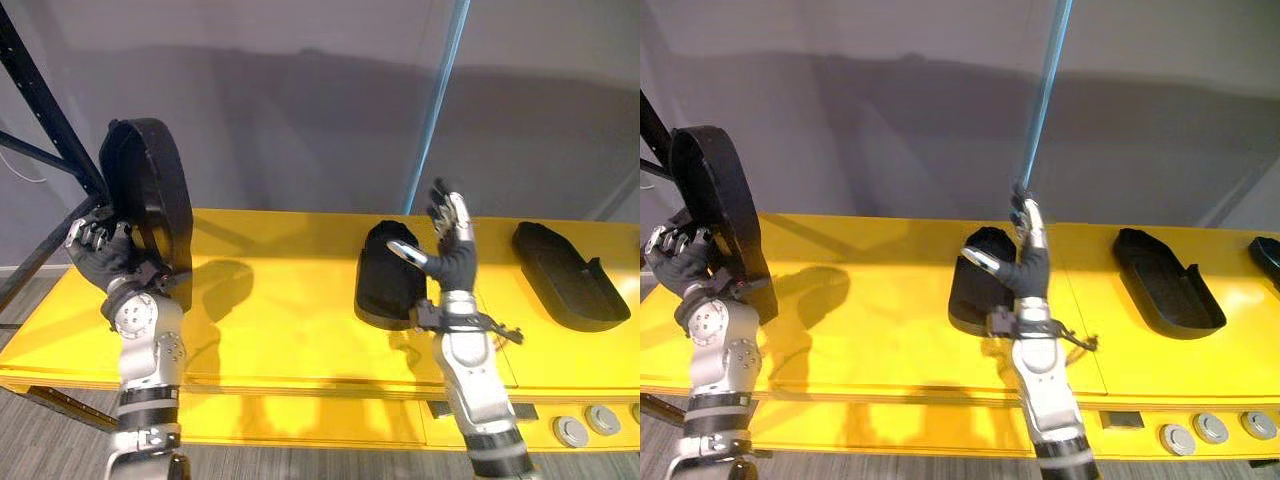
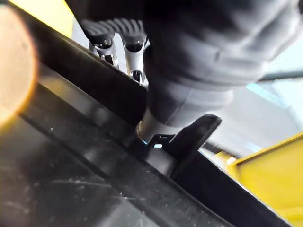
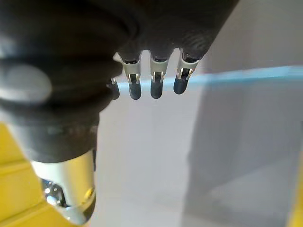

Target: Walk over and take plastic housings, then place them on the shelf

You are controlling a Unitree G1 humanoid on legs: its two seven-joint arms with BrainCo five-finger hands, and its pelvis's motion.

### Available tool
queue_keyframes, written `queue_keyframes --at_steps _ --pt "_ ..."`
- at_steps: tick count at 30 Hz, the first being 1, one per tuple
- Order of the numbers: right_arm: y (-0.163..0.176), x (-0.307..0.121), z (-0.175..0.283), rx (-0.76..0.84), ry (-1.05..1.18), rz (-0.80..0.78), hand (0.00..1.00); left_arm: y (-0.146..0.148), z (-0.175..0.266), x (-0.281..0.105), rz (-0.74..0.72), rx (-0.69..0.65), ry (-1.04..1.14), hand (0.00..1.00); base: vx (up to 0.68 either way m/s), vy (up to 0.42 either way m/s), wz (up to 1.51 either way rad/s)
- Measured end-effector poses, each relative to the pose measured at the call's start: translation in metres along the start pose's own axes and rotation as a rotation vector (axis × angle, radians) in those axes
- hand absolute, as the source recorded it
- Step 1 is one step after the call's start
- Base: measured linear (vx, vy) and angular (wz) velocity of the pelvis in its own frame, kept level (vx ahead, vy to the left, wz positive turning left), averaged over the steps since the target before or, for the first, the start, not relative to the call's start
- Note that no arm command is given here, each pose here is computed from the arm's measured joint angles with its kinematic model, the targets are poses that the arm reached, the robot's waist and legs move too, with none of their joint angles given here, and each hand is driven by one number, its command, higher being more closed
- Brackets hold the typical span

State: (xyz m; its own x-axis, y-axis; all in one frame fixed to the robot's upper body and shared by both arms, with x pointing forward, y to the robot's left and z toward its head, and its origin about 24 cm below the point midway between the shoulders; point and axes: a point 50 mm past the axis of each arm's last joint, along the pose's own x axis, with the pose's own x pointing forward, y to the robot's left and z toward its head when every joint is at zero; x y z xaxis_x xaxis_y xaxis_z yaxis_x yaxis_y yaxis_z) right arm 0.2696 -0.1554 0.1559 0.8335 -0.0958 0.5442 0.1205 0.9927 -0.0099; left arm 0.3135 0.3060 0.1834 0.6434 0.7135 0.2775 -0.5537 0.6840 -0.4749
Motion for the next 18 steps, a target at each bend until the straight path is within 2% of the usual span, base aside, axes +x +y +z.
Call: queue_keyframes --at_steps 3,8,10,14,18 --pt "-0.012 -0.020 -0.003 -0.021 0.046 -0.023 0.00 -0.009 0.011 0.022 -0.048 0.061 0.008 1.00 -0.03 0.003 -0.05" --pt "-0.006 -0.040 -0.015 -0.005 0.139 0.032 0.00 -0.030 0.018 0.044 -0.127 0.149 0.053 1.00 -0.03 0.001 -0.10" --pt "0.005 -0.049 -0.017 0.017 0.169 0.088 0.00 -0.036 0.011 0.051 -0.144 0.226 0.116 1.00 -0.02 -0.002 -0.11" --pt "0.017 -0.060 -0.021 0.041 0.211 0.143 0.00 -0.039 0.016 0.064 -0.151 0.308 0.148 1.00 0.00 -0.009 -0.02" --pt "0.021 -0.068 -0.023 0.052 0.238 0.168 0.00 -0.027 0.014 0.072 -0.110 0.355 0.204 1.00 0.03 0.004 -0.06"
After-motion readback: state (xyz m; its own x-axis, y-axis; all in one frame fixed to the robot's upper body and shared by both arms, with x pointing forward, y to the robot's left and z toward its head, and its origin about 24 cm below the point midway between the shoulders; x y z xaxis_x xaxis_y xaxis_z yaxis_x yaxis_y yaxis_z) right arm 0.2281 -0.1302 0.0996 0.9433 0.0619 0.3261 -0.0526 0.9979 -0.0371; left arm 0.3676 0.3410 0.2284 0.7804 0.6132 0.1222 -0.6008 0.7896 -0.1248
